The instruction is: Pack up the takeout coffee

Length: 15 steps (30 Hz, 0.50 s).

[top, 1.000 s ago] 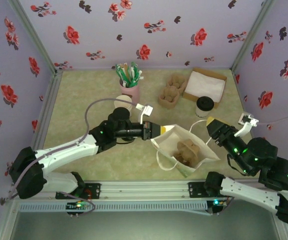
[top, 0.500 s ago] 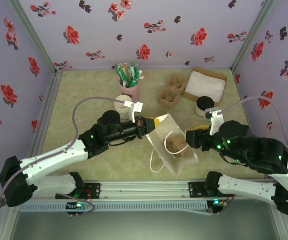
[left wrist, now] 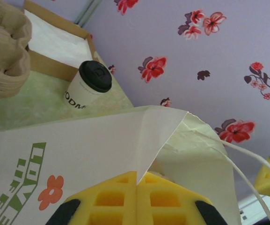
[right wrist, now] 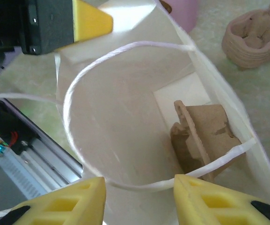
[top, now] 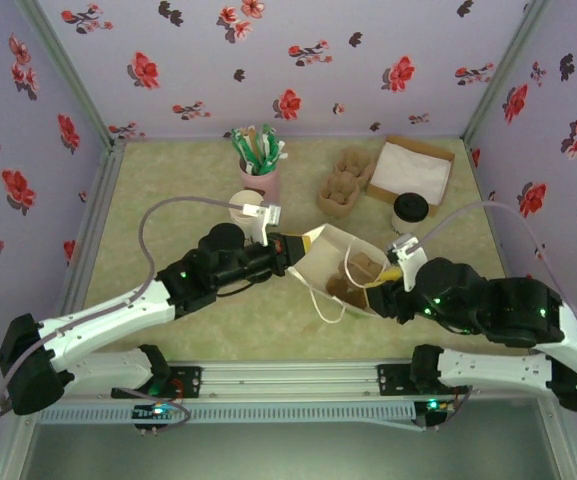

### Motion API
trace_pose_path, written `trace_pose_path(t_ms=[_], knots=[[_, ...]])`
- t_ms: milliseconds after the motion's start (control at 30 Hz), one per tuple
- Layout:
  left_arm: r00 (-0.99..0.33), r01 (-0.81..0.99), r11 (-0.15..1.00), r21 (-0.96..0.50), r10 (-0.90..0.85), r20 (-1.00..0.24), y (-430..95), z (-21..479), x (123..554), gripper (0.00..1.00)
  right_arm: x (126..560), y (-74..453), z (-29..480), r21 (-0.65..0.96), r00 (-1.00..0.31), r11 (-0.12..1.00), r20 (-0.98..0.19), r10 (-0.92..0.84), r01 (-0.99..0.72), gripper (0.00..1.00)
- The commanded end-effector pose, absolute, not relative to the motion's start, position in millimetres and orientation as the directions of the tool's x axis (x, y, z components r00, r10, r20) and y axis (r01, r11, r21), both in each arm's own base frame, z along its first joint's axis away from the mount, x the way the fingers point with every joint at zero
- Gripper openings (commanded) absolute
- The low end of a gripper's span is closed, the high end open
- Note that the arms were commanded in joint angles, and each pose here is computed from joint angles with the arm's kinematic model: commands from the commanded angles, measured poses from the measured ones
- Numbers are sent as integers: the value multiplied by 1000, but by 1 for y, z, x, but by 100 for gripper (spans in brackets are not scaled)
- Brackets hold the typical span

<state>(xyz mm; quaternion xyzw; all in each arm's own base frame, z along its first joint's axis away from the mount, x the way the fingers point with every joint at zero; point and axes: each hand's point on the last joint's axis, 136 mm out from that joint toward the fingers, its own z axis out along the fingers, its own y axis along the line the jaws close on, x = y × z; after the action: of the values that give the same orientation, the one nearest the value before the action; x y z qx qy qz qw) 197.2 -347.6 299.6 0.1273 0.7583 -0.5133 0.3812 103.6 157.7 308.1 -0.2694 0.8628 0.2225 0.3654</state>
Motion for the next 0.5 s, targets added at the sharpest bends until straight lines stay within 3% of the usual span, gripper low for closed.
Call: trace_pose_path(t_ms=[0,100,233,333,467], knots=[[-664,573,448,-686,-236,-709,-345,315,201,0,118,152,310,-36,-481,778,-767,-424,-627,43],[-667,570,446,-690,-240,-705,-345,315,201,0,120,156,311,-158,-418,754,-751,-511,-638,43],[-665,574,440,-690,-240,-707,-344,316,200,0,114,163,302,-166,-427,727,-715,-554,-666,44],[-666,570,438,-695,-250,-703,-343,318,200,0,104,167,290,-125,-460,706,-677,-575,-697,43],[-665,571,435,-696,-252,-703,-343,321,201,0,90,167,304,47,-497,689,-728,-473,-723,42]])
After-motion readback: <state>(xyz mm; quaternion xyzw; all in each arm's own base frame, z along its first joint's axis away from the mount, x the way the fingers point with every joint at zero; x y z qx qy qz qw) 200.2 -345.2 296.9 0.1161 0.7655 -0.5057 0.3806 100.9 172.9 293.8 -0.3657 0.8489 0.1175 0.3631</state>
